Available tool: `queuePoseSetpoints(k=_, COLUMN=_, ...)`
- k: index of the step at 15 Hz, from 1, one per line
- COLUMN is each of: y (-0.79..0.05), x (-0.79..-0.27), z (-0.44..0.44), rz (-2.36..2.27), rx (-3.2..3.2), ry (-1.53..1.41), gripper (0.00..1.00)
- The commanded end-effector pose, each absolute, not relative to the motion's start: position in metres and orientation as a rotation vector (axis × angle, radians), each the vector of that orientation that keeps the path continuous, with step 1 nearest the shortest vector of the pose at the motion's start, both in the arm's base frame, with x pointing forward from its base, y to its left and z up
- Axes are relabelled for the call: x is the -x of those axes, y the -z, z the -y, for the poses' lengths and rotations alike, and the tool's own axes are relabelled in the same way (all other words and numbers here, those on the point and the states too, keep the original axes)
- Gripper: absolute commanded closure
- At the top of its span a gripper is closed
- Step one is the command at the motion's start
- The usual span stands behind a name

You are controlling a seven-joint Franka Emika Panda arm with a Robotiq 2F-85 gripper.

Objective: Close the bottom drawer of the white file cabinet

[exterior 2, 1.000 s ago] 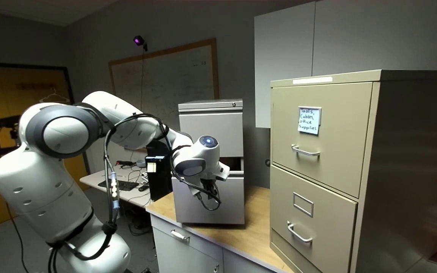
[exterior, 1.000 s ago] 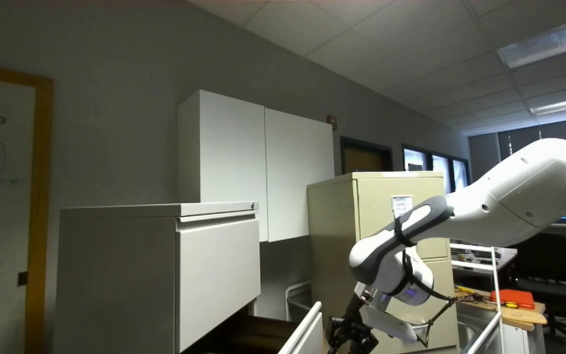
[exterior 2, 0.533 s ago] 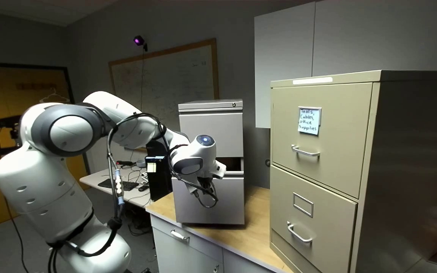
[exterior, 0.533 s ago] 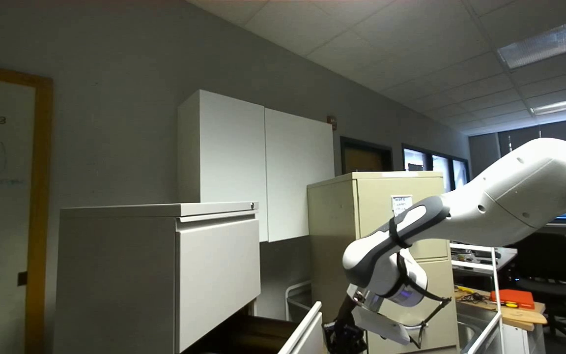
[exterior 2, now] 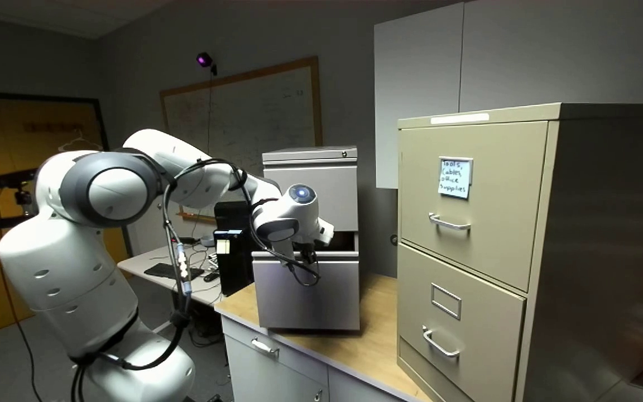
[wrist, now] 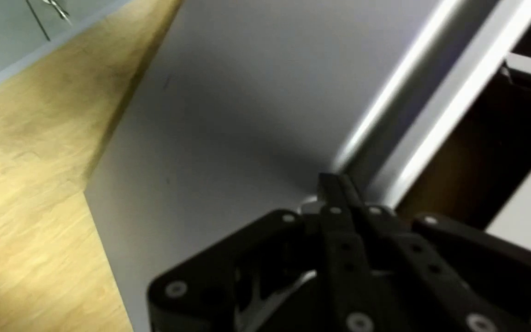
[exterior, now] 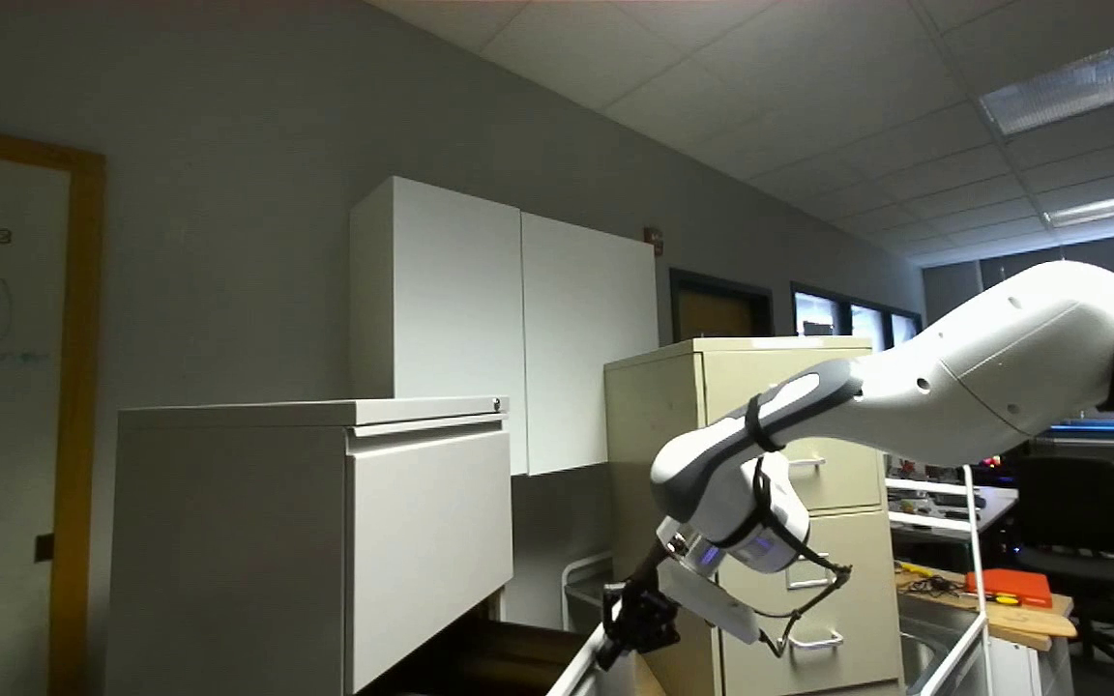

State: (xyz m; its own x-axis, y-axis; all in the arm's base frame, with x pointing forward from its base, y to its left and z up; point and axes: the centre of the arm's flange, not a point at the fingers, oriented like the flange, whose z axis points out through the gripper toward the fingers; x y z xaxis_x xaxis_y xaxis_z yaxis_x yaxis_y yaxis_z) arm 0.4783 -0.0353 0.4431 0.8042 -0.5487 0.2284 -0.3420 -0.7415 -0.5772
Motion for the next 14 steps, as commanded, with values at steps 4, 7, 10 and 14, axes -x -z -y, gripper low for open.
queuePoseSetpoints(k=4, y=-0.462, x=-0.529, z=0.029, rz=-0.591, rx=2.380, ry=0.578, gripper=1.00)
queuePoseSetpoints(k=7, y=-0.466, x=-0.551, z=0.021, rz=-0.541, rx=2.389, ry=0.563, gripper=1.00)
queuePoseSetpoints(k=10, y=-0.471, x=-0.578, z=0.015, rz=-0.507, rx=2.411, ry=0.542, gripper=1.00)
queuePoseSetpoints(k=14, y=-0.476, x=-0.618, z=0.012, rz=-0.467, rx=2.406, ry=0.489, gripper=1.00)
